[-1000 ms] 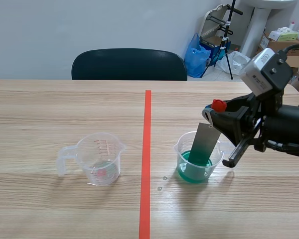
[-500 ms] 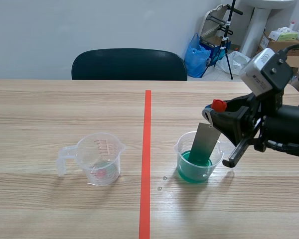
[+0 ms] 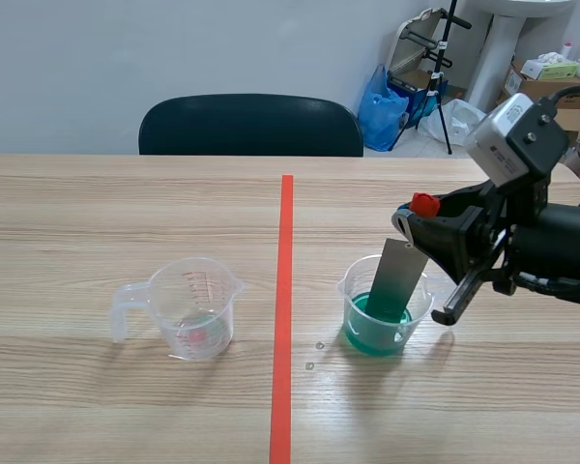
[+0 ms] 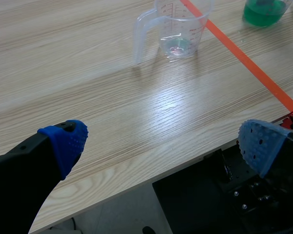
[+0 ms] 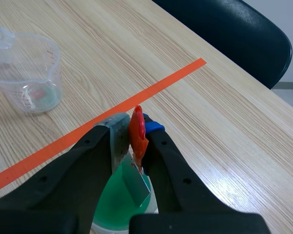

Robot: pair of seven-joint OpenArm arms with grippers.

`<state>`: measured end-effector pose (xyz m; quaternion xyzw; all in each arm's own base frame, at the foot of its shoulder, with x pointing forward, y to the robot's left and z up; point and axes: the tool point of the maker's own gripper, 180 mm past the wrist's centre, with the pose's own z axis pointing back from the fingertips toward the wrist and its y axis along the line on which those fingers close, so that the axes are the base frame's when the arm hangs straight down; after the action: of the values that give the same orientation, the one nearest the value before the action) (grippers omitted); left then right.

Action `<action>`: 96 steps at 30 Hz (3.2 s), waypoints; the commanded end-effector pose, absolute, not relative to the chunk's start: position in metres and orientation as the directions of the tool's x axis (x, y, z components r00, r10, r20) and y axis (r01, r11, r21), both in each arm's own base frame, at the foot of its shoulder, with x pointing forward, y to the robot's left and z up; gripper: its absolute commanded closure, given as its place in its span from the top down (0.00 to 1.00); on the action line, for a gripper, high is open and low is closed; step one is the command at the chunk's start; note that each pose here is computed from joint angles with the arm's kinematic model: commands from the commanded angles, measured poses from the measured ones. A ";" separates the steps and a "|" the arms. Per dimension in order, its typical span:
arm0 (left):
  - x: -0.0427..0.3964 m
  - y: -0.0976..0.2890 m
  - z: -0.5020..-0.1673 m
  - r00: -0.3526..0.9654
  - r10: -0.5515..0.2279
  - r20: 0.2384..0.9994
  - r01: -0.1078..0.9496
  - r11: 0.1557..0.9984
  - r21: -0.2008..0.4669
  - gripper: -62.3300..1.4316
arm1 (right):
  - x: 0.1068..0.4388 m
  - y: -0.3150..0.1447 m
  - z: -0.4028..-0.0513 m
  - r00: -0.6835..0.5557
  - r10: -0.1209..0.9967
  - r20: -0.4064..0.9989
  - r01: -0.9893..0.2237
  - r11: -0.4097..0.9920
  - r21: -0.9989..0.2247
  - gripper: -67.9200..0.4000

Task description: Do the redox reaction experiment

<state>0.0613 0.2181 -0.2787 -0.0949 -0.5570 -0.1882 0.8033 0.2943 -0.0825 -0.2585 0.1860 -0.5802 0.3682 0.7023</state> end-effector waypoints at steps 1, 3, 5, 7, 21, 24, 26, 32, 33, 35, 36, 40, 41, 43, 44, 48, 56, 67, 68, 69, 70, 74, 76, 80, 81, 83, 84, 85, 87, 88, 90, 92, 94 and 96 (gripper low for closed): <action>0.064 0.216 -0.273 0.286 -0.183 0.941 0.406 0.912 0.054 1.00 | 0.301 -0.085 -0.248 0.025 0.297 0.954 -0.721 0.667 -0.189 0.03; 0.064 0.216 -0.273 0.286 -0.183 0.941 0.406 0.912 0.054 1.00 | 0.301 -0.085 -0.248 0.025 0.297 0.954 -0.721 0.667 -0.189 0.03; 0.064 0.216 -0.273 0.286 -0.183 0.941 0.406 0.912 0.054 1.00 | 0.301 -0.085 -0.248 0.025 0.297 0.954 -0.721 0.667 -0.189 0.03; 0.064 0.216 -0.273 0.286 -0.183 0.941 0.406 0.912 0.054 1.00 | 0.301 -0.085 -0.248 0.025 0.297 0.954 -0.721 0.667 -0.189 0.03; 0.064 0.216 -0.273 0.285 -0.183 0.941 0.406 0.912 0.054 1.00 | 0.301 -0.085 -0.248 0.025 0.297 0.954 -0.721 0.667 -0.189 0.03; 0.064 0.216 -0.273 0.285 -0.183 0.941 0.406 0.912 0.054 1.00 | 0.301 -0.085 -0.248 0.025 0.297 0.954 -0.721 0.667 -0.189 0.03; 0.064 0.216 -0.273 0.285 -0.183 0.941 0.406 0.912 0.054 1.00 | 0.301 -0.085 -0.248 0.025 0.297 0.954 -0.721 0.667 -0.189 0.03; 0.064 0.216 -0.273 0.285 -0.183 0.941 0.406 0.912 0.054 1.00 | 0.301 -0.085 -0.248 0.025 0.297 0.954 -0.721 0.667 -0.189 0.03; 0.064 0.216 -0.273 0.285 -0.183 0.941 0.406 0.912 0.054 1.00 | 0.301 -0.085 -0.248 0.025 0.297 0.954 -0.721 0.667 -0.189 0.03; 0.064 0.216 -0.273 0.285 -0.183 0.941 0.406 0.912 0.054 1.00 | 0.301 -0.085 -0.248 0.025 0.297 0.954 -0.721 0.667 -0.189 0.03; 0.064 0.216 -0.273 0.285 -0.183 0.941 0.406 0.912 0.054 1.00 | 0.301 -0.085 -0.248 0.025 0.297 0.954 -0.721 0.667 -0.189 0.03; 0.064 0.216 -0.273 0.285 -0.183 0.941 0.406 0.912 0.054 1.00 | 0.301 -0.085 -0.248 0.025 0.297 0.954 -0.721 0.667 -0.189 0.03; 0.064 0.216 -0.273 0.285 -0.183 0.941 0.406 0.912 0.054 1.00 | 0.301 -0.085 -0.248 0.025 0.297 0.954 -0.721 0.667 -0.189 0.03; 0.064 0.216 -0.273 0.285 -0.183 0.941 0.406 0.912 0.054 1.00 | 0.301 -0.085 -0.248 0.025 0.297 0.954 -0.721 0.667 -0.189 0.03; 0.064 0.216 -0.273 0.285 -0.183 0.941 0.406 0.912 0.054 1.00 | 0.301 -0.085 -0.248 0.025 0.297 0.954 -0.721 0.667 -0.189 0.03; 0.064 0.216 -0.273 0.285 -0.183 0.941 0.406 0.912 0.054 1.00 | 0.301 -0.085 -0.248 0.025 0.297 0.954 -0.721 0.667 -0.189 0.03; 0.064 0.216 -0.273 0.285 -0.183 0.941 0.406 0.912 0.054 1.00 | 0.301 -0.085 -0.248 0.025 0.297 0.954 -0.721 0.667 -0.189 0.03; 0.065 0.216 -0.272 0.281 -0.181 0.943 0.406 0.912 0.054 1.00 | 0.301 -0.084 -0.246 0.019 0.295 0.955 -0.721 0.666 -0.192 0.03; 0.065 0.216 -0.272 0.281 -0.181 0.943 0.406 0.912 0.054 1.00 | 0.301 -0.083 -0.244 0.015 0.291 0.956 -0.722 0.665 -0.191 0.03; 0.065 0.216 -0.272 0.281 -0.181 0.943 0.406 0.912 0.054 1.00 | 0.300 -0.082 -0.241 0.011 0.282 0.959 -0.723 0.665 -0.188 0.03; 0.065 0.216 -0.272 0.281 -0.181 0.943 0.406 0.912 0.054 1.00 | 0.300 -0.080 -0.238 0.002 0.281 0.960 -0.725 0.661 -0.192 0.03; 0.065 0.216 -0.272 0.281 -0.181 0.942 0.406 0.912 0.054 1.00 | 0.296 -0.072 -0.230 -0.015 0.297 0.955 -0.736 0.643 -0.212 0.03; 0.065 0.216 -0.272 0.281 -0.181 0.942 0.406 0.912 0.054 1.00 | 0.295 -0.069 -0.225 -0.015 0.298 0.954 -0.741 0.638 -0.211 0.03; 0.065 0.216 -0.272 0.281 -0.181 0.942 0.406 0.912 0.054 1.00 | 0.293 -0.064 -0.218 0.001 0.291 0.957 -0.746 0.637 -0.193 0.03; 0.065 0.216 -0.272 0.281 -0.181 0.942 0.406 0.912 0.054 1.00 | 0.293 -0.064 -0.216 0.004 0.297 0.955 -0.744 0.639 -0.195 0.03; 0.065 0.216 -0.272 0.281 -0.181 0.942 0.406 0.912 0.054 1.00 | 0.292 -0.065 -0.213 0.013 0.302 0.953 -0.740 0.644 -0.194 0.03; 0.065 0.216 -0.272 0.281 -0.181 0.942 0.406 0.912 0.054 1.00 | 0.290 -0.065 -0.210 0.012 0.300 0.954 -0.739 0.645 -0.194 0.03; 0.065 0.216 -0.272 0.281 -0.181 0.942 0.406 0.912 0.054 1.00 | 0.289 -0.066 -0.207 0.010 0.301 0.954 -0.737 0.647 -0.196 0.03; 0.065 0.216 -0.272 0.281 -0.181 0.942 0.406 0.912 0.054 1.00 | 0.286 -0.065 -0.199 -0.005 0.309 0.951 -0.733 0.646 -0.214 0.03; 0.065 0.216 -0.272 0.281 -0.181 0.942 0.406 0.912 0.054 1.00 | 0.285 -0.065 -0.195 -0.013 0.313 0.950 -0.731 0.645 -0.223 0.03; 0.065 0.216 -0.272 0.282 -0.181 0.942 0.406 0.912 0.054 1.00 | 0.282 -0.065 -0.187 -0.030 0.319 0.947 -0.727 0.643 -0.240 0.03; 0.065 0.216 -0.272 0.281 -0.181 0.942 0.406 0.912 0.054 1.00 | 0.280 -0.065 -0.180 -0.043 0.335 0.941 -0.722 0.640 -0.261 0.03; 0.065 0.216 -0.272 0.281 -0.181 0.942 0.406 0.912 0.054 1.00 | 0.279 -0.064 -0.174 -0.043 0.338 0.940 -0.722 0.640 -0.263 0.03; 0.065 0.216 -0.272 0.281 -0.181 0.942 0.406 0.912 0.054 1.00 | 0.277 -0.063 -0.165 -0.039 0.325 0.945 -0.723 0.644 -0.251 0.03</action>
<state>0.0615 0.2179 -0.2782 -0.0953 -0.5584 -0.1878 0.8024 0.2745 -0.0622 -0.1770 0.1645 -0.5936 0.3913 0.6837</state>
